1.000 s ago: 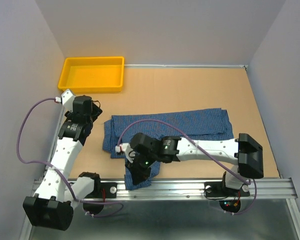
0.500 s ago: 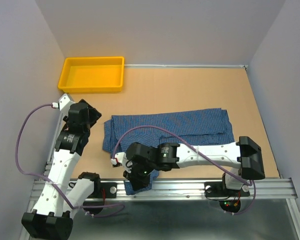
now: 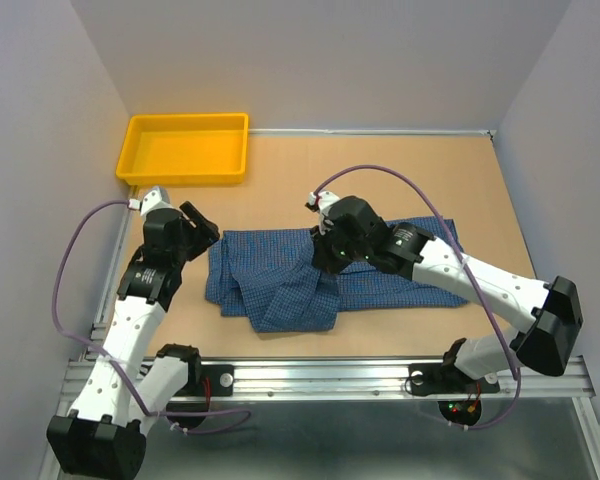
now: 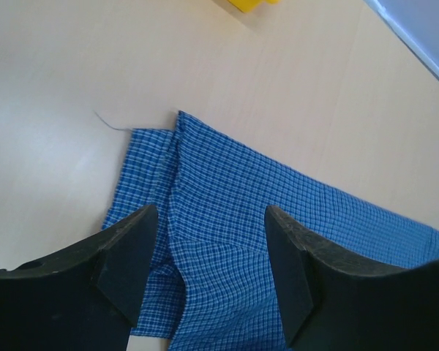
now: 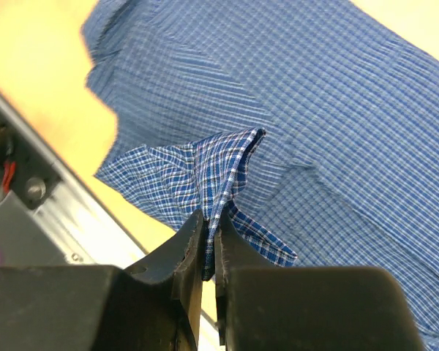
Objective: Fold and stack the long sleeve shirts
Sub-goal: Fold the shirt
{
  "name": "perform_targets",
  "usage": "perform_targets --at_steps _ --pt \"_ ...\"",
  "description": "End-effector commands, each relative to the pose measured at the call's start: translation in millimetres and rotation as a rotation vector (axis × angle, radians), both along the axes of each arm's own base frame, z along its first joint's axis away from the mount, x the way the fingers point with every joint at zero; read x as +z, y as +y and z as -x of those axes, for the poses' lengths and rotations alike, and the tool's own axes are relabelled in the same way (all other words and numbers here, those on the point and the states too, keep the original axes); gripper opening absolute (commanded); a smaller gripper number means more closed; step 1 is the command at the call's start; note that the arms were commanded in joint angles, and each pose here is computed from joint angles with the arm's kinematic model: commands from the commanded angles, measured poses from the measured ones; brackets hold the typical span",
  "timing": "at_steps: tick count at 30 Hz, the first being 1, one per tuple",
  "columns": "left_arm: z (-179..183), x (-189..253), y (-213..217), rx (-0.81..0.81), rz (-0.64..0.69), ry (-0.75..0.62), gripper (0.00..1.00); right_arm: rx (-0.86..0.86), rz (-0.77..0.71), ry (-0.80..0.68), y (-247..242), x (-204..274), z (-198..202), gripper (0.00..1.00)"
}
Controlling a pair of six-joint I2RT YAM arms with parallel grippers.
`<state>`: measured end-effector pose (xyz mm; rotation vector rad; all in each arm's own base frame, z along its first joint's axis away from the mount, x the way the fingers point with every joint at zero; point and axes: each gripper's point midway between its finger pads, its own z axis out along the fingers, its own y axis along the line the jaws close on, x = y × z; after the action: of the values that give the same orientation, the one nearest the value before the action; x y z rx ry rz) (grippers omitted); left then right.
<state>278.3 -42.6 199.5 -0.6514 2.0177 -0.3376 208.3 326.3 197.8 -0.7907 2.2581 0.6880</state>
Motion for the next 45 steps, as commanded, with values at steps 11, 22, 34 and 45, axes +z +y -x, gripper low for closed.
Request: perform_targets --at_steps 11,22,34,45 --pt "-12.8 -71.1 -128.2 -0.471 0.088 0.156 0.68 -0.476 -0.037 0.044 -93.4 -36.2 -81.1 0.09" --pt "-9.4 -125.8 -113.1 -0.387 0.018 0.317 0.64 -0.787 -0.074 0.104 -178.3 -61.1 -120.9 0.09" --pt "-20.5 -126.1 -104.2 -0.344 -0.039 0.333 0.64 -0.819 -0.098 0.113 -194.5 -76.2 -142.3 0.10" --pt "-13.0 -125.0 -89.4 -0.308 -0.084 0.327 0.64 -0.752 -0.148 0.125 -174.1 -73.2 -163.8 0.11"
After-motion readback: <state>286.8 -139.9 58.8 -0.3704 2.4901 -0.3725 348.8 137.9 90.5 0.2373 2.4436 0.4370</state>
